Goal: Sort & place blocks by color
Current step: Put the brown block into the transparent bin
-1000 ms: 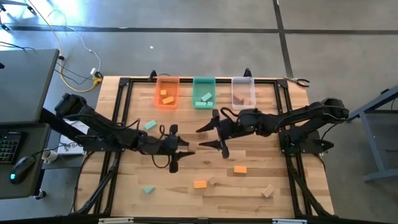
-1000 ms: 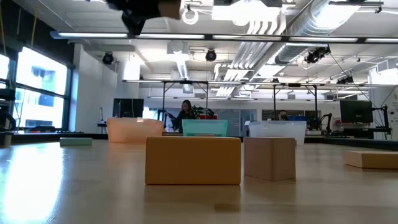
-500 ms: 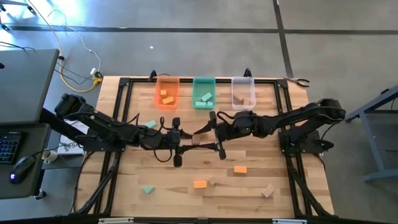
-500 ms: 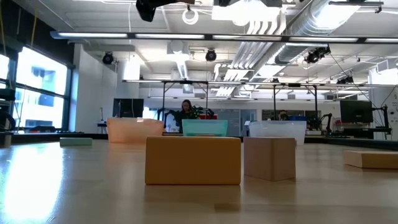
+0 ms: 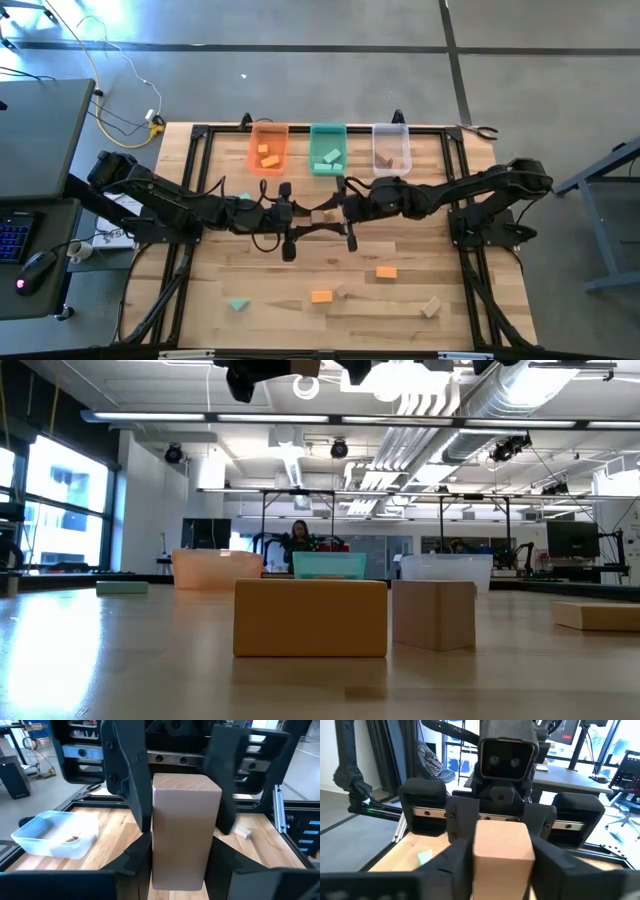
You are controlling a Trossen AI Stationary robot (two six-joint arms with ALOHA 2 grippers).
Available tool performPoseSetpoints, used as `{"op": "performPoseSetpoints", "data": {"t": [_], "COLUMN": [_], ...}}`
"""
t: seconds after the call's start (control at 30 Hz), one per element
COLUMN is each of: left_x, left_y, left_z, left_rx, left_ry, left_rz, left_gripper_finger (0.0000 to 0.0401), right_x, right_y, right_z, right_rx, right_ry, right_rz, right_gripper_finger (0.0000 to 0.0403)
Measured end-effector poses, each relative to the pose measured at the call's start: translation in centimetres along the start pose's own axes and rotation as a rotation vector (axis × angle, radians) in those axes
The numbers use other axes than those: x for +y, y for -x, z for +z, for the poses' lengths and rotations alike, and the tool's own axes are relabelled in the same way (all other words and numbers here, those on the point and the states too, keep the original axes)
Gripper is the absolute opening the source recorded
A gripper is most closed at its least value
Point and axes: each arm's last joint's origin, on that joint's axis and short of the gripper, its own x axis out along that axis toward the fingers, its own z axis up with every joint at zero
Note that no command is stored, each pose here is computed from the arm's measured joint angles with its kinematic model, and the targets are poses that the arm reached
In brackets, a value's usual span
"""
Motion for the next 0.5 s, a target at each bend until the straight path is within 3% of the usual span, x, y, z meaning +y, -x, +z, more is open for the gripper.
{"op": "performPoseSetpoints", "data": {"t": [0.1,0.27,0.5], "left_x": [0.4,0.9,1.6], "left_y": [-0.2,-0.4,-0.5], "left_z": [-0.1,-0.1,-0.8], "left_rx": [0.007,0.015,0.086], "left_ry": [0.012,0.062,0.105], "left_rz": [-0.003,0.002,0.051], "left_gripper_finger": [0.0112,0.0128,0.0186], "right_x": [-0.1,-0.5,-1.3], "right_y": [0.0,0.1,0.2], "right_z": [-0.1,-0.4,-1.2], "right_rx": [0.016,0.04,0.12], "right_ry": [-0.016,-0.053,-0.088], "right_rz": [-0.006,-0.009,-0.053], "right_gripper_finger": [0.0105,0.0104,0.0104]}}
